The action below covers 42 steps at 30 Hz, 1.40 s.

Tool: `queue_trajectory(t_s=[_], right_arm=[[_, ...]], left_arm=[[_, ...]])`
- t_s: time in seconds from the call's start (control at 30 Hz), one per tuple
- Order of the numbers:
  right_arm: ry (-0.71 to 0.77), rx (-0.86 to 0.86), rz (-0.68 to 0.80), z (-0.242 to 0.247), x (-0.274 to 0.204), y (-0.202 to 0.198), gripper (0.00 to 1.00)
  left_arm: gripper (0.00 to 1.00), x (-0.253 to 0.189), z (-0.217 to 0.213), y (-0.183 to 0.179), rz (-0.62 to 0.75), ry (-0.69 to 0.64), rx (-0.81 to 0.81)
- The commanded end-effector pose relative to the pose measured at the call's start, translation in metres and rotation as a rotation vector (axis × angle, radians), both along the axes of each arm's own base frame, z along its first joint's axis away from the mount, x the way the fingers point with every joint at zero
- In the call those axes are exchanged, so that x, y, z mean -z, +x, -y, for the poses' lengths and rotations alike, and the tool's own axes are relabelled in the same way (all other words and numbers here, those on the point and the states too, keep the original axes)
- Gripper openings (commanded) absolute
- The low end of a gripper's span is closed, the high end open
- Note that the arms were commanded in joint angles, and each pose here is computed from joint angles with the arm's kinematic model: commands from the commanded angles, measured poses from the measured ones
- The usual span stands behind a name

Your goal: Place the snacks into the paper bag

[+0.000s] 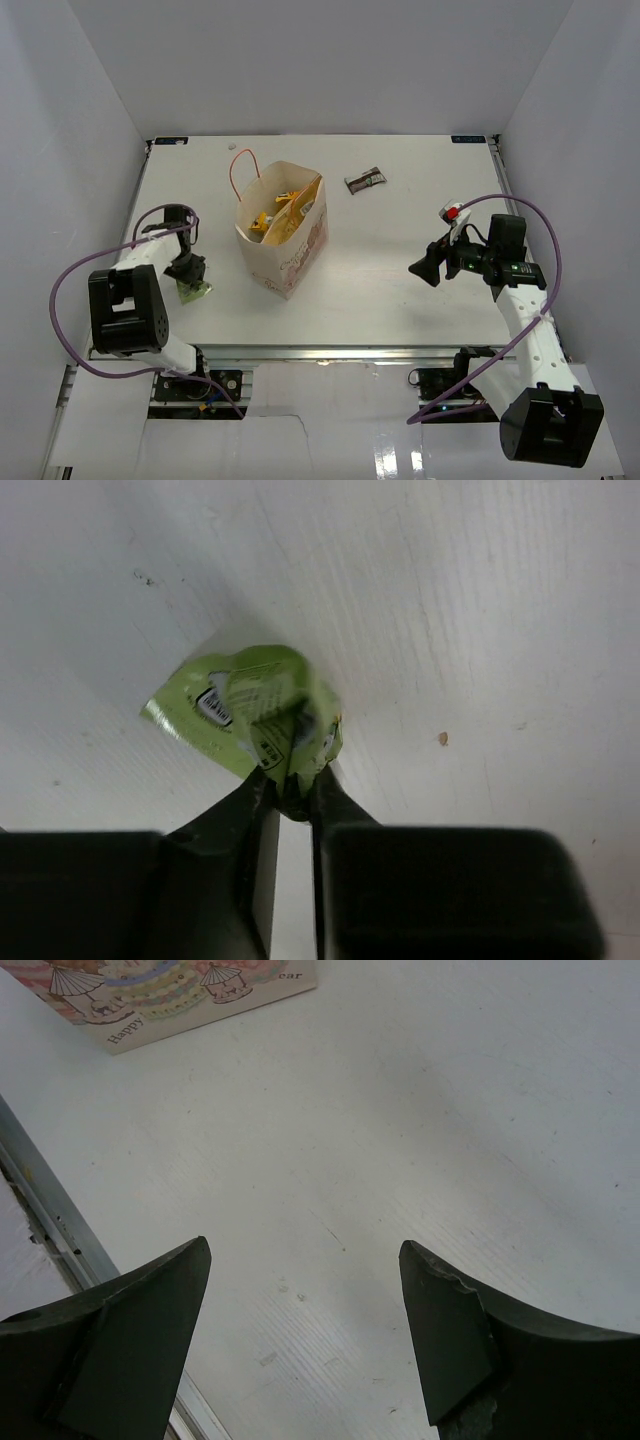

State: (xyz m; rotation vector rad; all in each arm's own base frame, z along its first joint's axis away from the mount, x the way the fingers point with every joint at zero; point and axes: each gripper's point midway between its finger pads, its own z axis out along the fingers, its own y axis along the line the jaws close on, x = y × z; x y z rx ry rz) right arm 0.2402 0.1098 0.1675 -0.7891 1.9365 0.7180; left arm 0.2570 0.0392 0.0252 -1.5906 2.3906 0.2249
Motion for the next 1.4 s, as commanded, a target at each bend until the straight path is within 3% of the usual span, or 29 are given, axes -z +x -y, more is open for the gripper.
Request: queue_trajectory(t_s=[0.0, 0.17, 0.27, 0.33, 0.37, 0.53, 0.67, 0.8, 0.97, 1.3, 1.37], right_arm=[[0.007, 0.011, 0.014, 0.002, -0.002, 0.003, 0.82], [0.008, 0.017, 0.013, 0.002, -0.004, 0.005, 0.82], [0.004, 0.016, 0.015, 0.003, -0.004, 0.005, 0.82], [0.004, 0.013, 0.014, 0.003, -0.005, 0.006, 0.82], [0.0, 0.012, 0.017, 0.003, -0.006, 0.008, 0.82], [-0.008, 0.013, 0.022, 0.005, -0.008, 0.013, 0.82], [-0.017, 0.014, 0.031, 0.006, -0.01, 0.017, 0.82], [-0.027, 0.017, 0.034, 0.008, -0.01, 0.019, 0.82], [-0.035, 0.025, 0.029, 0.009, -0.008, 0.022, 0.82], [-0.048, 0.039, 0.029, 0.012, -0.01, 0.026, 0.82], [-0.046, 0.035, 0.029, 0.012, -0.011, 0.027, 0.82]], left_arm=[[0.17, -0.025, -0.006, 0.026, 0.11, 0.02, 0.013], [0.01, -0.092, -0.001, 0.056, 0.327, 0.01, 0.081], [0.0, -0.166, 0.009, 0.076, 0.562, 0.005, 0.161], [0.0, -0.225, 0.026, 0.088, 0.778, -0.007, 0.292], [0.0, -0.271, 0.036, 0.095, 0.952, 0.005, 0.372], [0.0, -0.399, 0.099, 0.076, 1.445, -0.004, 0.818], [0.0, -0.446, 0.144, 0.05, 1.602, -0.068, 1.108], [0.0, -0.457, 0.187, 0.033, 1.627, -0.167, 1.321], [0.0, -0.422, 0.23, 0.039, 1.512, -0.26, 1.49], [0.0, -0.332, 0.239, 0.077, 1.228, -0.228, 1.468], [0.07, -0.317, 0.236, 0.083, 1.179, -0.22, 1.449]])
